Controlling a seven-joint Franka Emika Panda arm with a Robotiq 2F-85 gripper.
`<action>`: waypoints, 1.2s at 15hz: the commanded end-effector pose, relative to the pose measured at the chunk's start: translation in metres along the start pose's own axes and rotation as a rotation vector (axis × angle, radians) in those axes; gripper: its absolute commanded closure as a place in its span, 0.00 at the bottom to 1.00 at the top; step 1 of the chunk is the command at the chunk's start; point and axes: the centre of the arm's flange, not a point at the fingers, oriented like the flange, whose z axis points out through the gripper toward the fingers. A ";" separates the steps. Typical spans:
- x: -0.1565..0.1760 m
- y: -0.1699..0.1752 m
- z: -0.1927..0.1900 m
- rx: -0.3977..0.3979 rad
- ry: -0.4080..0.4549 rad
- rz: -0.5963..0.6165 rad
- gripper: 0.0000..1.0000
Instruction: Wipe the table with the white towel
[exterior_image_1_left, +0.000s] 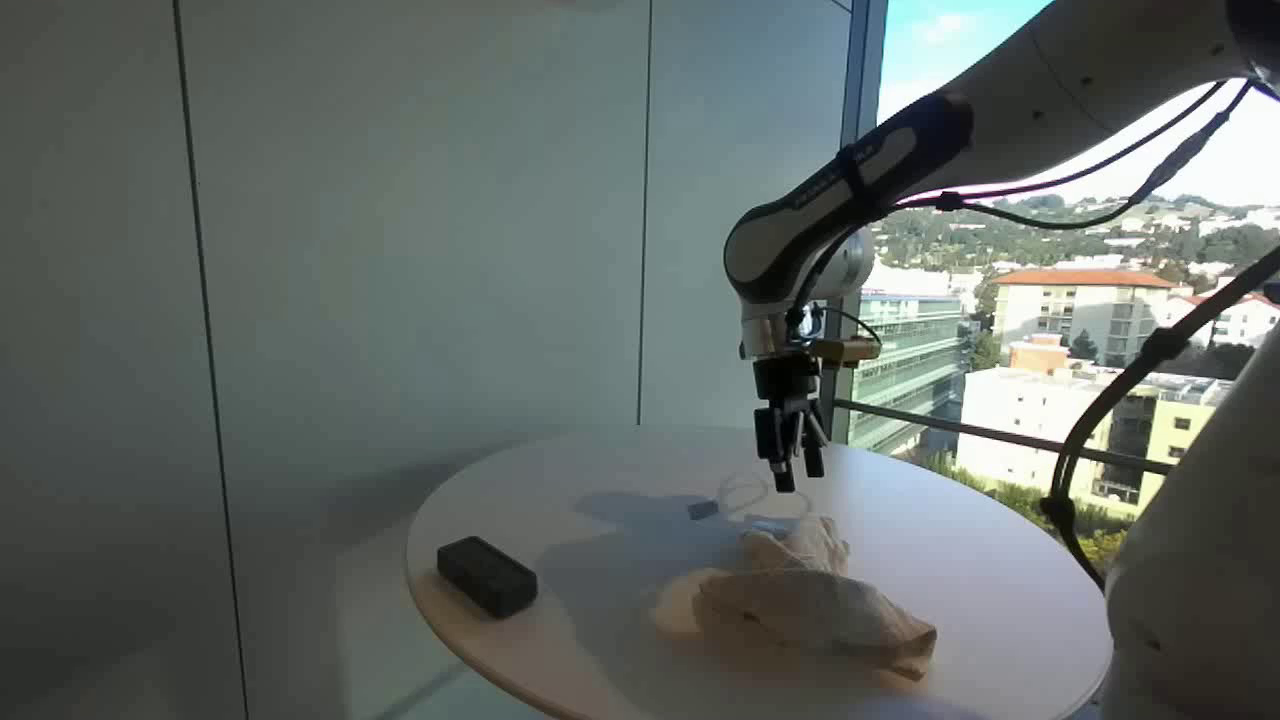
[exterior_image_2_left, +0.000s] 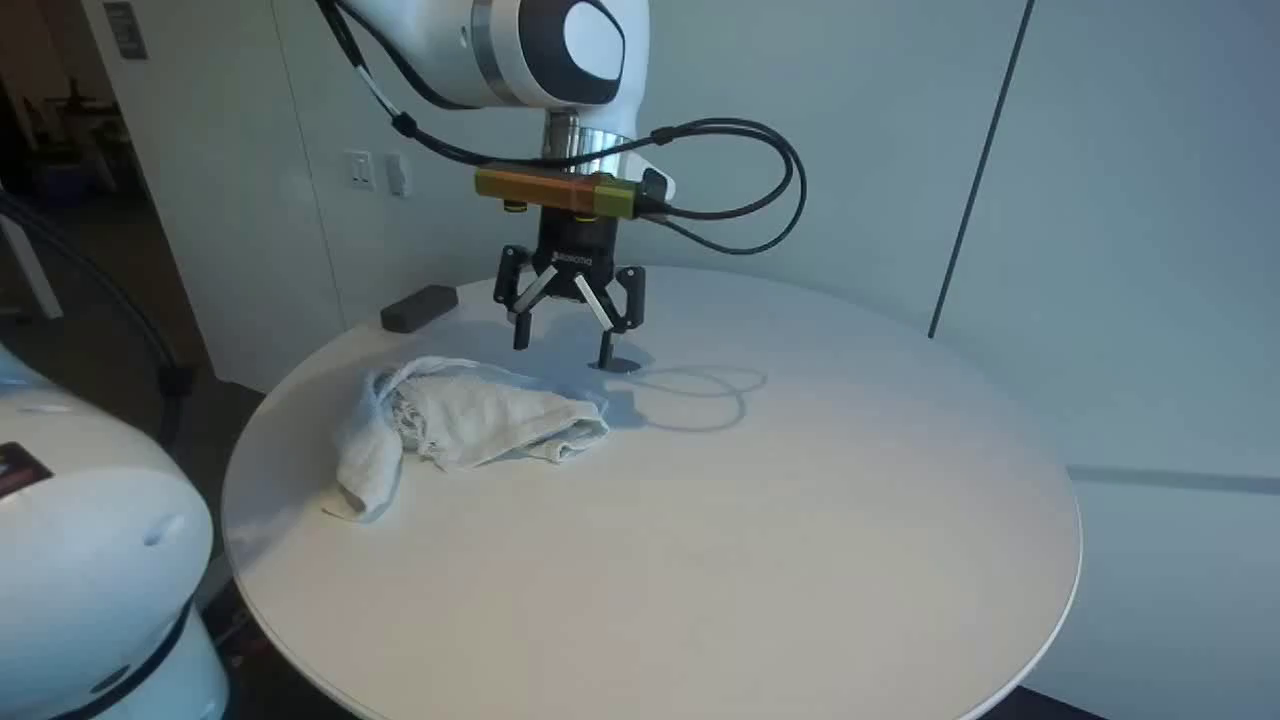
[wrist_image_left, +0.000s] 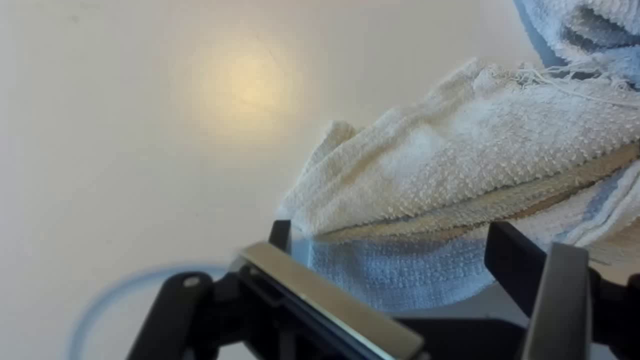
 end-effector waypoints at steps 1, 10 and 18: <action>0.000 0.000 -0.001 -0.001 0.003 0.000 0.00; -0.008 -0.005 -0.025 -0.054 0.027 -0.032 0.00; 0.023 -0.074 0.016 0.136 0.001 -0.221 0.00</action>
